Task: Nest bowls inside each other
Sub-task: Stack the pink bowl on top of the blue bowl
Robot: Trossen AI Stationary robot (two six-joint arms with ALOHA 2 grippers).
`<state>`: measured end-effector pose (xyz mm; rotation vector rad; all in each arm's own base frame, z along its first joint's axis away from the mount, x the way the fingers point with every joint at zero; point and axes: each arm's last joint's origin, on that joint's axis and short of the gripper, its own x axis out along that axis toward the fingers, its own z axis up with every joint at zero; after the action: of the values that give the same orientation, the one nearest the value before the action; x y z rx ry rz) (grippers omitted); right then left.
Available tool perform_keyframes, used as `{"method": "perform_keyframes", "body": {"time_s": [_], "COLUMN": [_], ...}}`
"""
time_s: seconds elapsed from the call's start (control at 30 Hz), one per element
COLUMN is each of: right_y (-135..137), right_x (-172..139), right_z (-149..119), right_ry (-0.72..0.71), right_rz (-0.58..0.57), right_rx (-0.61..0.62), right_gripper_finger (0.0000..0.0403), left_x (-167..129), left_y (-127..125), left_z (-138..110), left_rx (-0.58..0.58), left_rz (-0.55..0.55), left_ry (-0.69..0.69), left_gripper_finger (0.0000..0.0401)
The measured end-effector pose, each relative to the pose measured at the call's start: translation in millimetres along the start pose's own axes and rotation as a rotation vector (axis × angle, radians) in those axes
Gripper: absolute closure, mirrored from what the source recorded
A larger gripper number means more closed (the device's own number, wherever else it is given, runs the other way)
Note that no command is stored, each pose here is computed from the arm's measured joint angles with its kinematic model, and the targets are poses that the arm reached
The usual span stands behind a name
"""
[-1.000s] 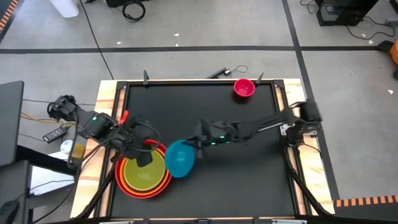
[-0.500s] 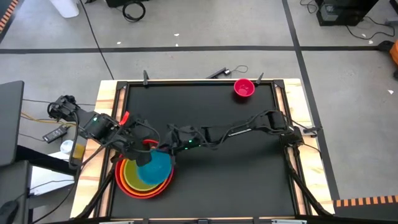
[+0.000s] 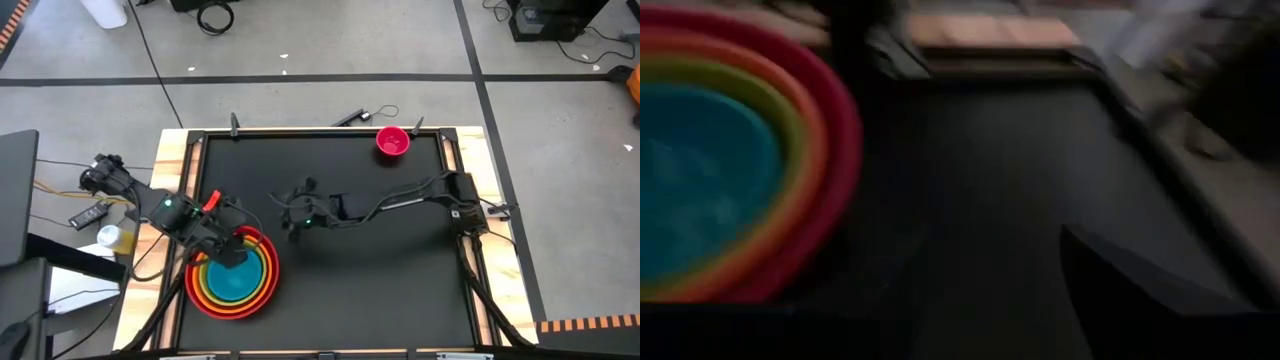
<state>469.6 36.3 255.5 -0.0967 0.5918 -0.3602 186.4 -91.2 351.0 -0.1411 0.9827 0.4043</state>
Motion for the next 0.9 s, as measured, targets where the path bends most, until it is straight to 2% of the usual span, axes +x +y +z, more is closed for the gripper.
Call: {"method": "perform_keyframes", "body": {"time_s": [0.17, 0.37, 0.5, 0.6, 0.73, 0.9], "right_y": [-39, -112, -169, -211, -258, -298], "right_x": [-25, -38, -46, -51, -54, -50], "right_z": [0, -10, -23, -36, -59, -101], "right_ry": [0.155, 0.382, 0.535, 0.678, 0.822, 0.929], "right_rz": [-0.199, -0.325, -0.417, -0.383, -0.362, -0.374], "right_rx": [0.003, 0.092, 0.167, 0.187, 0.288, 0.37], "right_gripper_finger": [0.0182, 0.0193, 0.0194, 0.0194, 0.0196, 0.0203], "left_x": [20, 60, 85, 92, 92, 90], "left_y": [-3, -12, -10, -6, -5, -7], "left_z": [-12, -29, -40, -42, -41, -41], "left_rx": [-0.011, 0.017, 0.017, 0.012, 0.025, 0.042], "left_rz": [0.045, 0.04, 0.047, 0.069, 0.071, 0.06], "left_ry": [0.025, -0.009, 0.007, 0.021, 0.019, 0.013], "left_gripper_finger": [0.0221, 0.0221, 0.0221, 0.0221, 0.0221, 0.0221]}}
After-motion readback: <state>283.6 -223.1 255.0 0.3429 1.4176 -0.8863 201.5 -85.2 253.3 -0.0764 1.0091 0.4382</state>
